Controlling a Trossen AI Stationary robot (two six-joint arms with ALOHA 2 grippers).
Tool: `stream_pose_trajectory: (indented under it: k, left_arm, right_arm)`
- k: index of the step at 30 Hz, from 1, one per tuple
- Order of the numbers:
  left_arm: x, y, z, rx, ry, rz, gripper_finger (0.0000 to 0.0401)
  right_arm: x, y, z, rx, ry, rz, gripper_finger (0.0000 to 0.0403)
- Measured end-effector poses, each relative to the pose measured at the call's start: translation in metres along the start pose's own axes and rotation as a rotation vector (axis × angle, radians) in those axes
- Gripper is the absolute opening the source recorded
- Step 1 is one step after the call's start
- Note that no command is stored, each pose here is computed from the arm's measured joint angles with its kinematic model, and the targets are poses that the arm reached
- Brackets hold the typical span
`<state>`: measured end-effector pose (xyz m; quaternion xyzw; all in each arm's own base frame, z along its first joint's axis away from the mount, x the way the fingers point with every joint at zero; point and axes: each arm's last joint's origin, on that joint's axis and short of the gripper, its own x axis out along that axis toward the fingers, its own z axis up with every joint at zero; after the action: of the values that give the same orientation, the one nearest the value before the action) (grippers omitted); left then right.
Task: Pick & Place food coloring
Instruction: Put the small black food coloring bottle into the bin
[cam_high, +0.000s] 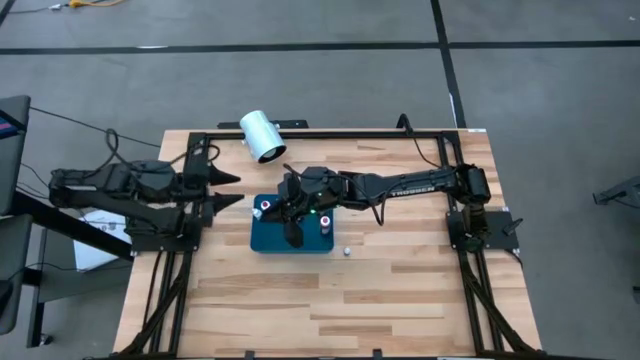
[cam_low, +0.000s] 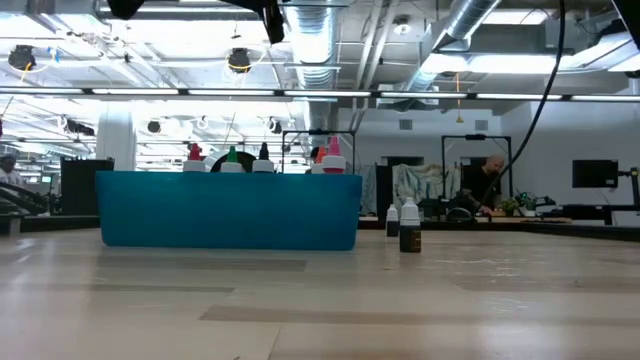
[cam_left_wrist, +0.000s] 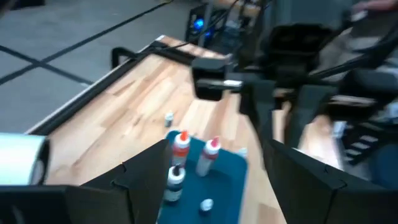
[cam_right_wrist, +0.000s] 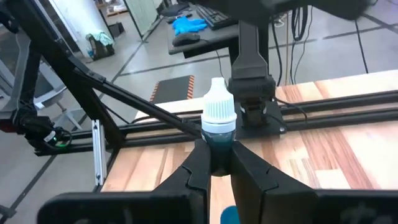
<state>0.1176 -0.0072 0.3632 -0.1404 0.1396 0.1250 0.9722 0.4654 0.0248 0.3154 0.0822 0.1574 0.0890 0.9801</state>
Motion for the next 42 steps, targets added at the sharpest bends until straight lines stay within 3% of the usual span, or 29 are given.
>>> stream_pose_trajectory:
  k: [4, 13, 34, 42]
  left_arm:
    - [-0.003, -0.001, 0.0, -0.031, 0.026, -0.068, 0.0249]
    - [0.024, -0.012, -0.003, -0.008, 0.112, -0.11, 0.0249]
    - [0.035, -0.016, -0.002, 0.014, 0.09, -0.072, 0.0249]
    - [0.04, -0.017, -0.004, 0.022, 0.114, -0.064, 0.0194]
  right_arm:
    - [0.0, -0.003, 0.001, 0.001, -0.007, -0.005, 0.0035]
    - [-0.002, -0.013, 0.003, 0.006, -0.012, -0.026, 0.0034]
    - [-0.002, -0.014, 0.003, 0.005, -0.012, -0.029, 0.0034]
    - [-0.002, -0.014, 0.003, 0.005, -0.012, -0.028, 0.0033]
